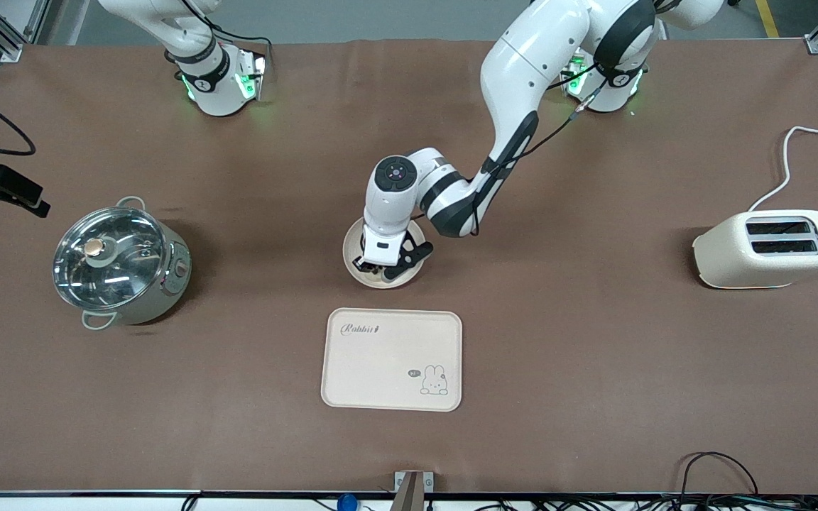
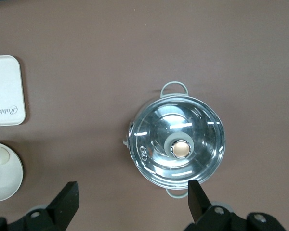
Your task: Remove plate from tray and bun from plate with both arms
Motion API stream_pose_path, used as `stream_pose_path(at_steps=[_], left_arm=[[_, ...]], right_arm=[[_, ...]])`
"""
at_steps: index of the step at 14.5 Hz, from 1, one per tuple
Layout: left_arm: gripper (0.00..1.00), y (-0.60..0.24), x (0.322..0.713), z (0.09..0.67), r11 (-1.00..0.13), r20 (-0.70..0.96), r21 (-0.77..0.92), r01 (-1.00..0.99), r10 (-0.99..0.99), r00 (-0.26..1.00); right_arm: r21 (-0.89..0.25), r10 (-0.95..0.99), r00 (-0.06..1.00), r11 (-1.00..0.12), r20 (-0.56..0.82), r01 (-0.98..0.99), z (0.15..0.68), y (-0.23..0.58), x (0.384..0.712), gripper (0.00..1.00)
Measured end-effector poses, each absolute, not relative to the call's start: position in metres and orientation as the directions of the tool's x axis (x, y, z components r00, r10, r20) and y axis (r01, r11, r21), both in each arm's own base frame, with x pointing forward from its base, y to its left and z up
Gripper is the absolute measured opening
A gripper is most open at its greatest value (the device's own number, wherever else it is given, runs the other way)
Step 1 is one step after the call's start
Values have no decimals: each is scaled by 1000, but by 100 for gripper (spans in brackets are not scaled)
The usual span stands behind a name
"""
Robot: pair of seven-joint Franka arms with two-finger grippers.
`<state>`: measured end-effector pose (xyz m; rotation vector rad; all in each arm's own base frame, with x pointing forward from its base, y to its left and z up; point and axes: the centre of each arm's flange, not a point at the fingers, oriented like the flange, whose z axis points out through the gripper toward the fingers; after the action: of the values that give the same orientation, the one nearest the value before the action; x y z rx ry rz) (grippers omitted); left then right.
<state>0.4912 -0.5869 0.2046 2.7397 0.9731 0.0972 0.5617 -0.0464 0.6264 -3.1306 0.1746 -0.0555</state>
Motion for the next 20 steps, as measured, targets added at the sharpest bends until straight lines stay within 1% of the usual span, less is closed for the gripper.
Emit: stream_pose_path(at_steps=[3, 5, 7, 9, 11, 13, 15, 16, 17, 18, 20], left_arm=[[6, -570, 510, 234, -769, 40, 169, 617, 631, 775], [5, -533, 541, 271, -755, 79, 108, 646, 655, 752], [5, -478, 581, 300, -722, 96, 69, 688, 691, 716], [4, -408, 624, 294, -693, 116, 22, 721, 718, 687], [4, -323, 661, 268, -688, 145, -45, 724, 713, 686], [4, -246, 688, 249, -708, 134, -87, 701, 689, 713], [5, -191, 705, 239, -728, 120, -96, 679, 669, 734], [8, -176, 709, 234, -730, 116, -97, 676, 666, 737], [8, -167, 710, 227, -731, 110, -103, 675, 666, 738], [12, -163, 709, 219, -729, 104, -109, 675, 667, 737], [31, -166, 708, 212, -732, 97, -111, 672, 665, 741]], right_arm=[[-8, -113, 993, -994, 27, -113, 640, -46, 557, 100], [-8, -107, 994, -994, 26, -107, 641, -41, 557, 100], [-8, -105, 994, -995, 24, -104, 640, -40, 557, 100], [-8, -106, 994, -994, 24, -105, 640, -40, 557, 100], [-8, -106, 994, -994, 24, -106, 640, -40, 557, 100], [-8, -106, 994, -994, 25, -106, 641, -40, 557, 100], [-8, -108, 994, -994, 25, -108, 641, -41, 557, 100], [-8, -110, 994, -994, 24, -109, 641, -42, 557, 100], [-8, -110, 994, -994, 23, -110, 641, -42, 556, 100], [-8, -110, 994, -994, 23, -110, 640, -42, 556, 100], [-8, -110, 994, -994, 22, -110, 640, -42, 556, 100]])
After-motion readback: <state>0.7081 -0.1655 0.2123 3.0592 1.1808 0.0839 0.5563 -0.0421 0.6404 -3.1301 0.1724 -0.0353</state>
